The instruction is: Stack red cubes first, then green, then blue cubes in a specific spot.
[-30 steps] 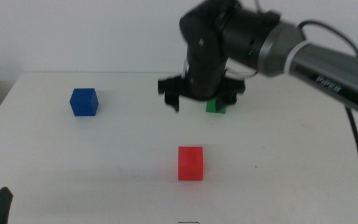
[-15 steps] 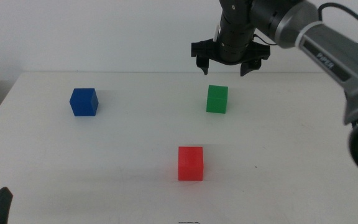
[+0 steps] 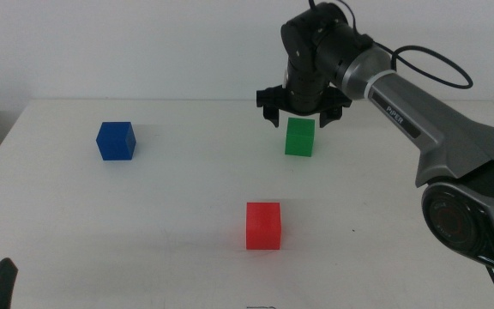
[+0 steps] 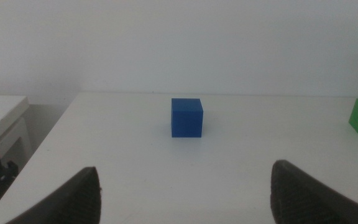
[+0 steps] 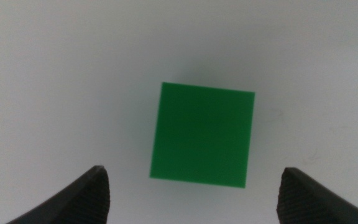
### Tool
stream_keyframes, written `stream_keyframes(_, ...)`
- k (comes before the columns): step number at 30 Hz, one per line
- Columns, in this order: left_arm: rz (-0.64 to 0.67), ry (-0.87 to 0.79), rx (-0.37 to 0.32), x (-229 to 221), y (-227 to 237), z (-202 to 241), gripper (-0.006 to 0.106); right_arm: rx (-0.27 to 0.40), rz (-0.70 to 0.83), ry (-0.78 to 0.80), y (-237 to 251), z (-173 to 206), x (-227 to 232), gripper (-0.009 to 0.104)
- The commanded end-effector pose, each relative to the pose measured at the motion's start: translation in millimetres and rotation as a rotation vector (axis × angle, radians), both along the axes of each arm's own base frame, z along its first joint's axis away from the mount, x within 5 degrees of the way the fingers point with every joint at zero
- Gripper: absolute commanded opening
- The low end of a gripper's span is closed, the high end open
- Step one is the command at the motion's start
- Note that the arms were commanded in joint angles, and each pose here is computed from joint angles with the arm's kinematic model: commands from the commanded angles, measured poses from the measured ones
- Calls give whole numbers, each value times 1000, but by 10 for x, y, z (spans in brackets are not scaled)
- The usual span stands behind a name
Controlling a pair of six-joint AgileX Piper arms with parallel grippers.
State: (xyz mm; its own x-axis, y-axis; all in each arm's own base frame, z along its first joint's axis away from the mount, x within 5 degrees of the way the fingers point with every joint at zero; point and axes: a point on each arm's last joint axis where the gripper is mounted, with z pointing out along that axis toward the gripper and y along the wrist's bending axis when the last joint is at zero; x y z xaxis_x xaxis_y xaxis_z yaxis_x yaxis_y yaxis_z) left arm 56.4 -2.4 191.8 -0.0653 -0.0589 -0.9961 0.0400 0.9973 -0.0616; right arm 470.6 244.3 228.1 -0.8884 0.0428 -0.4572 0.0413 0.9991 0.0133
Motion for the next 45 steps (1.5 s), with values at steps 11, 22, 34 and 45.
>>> stream_keyframes(11,-2,-111,-13,-16,-1,102,94,5,-32,-131,-152,320,79,82)
stream_keyframes(22,-2,-111,-13,-16,-1,102,94,12,-21,-146,-124,166,158,81)
stream_keyframes(34,-2,-111,-13,-16,-1,102,94,26,-14,-150,-102,101,187,61)
stream_keyframes(45,-2,-111,-13,-16,-1,102,94,12,1,-148,-101,71,195,38)
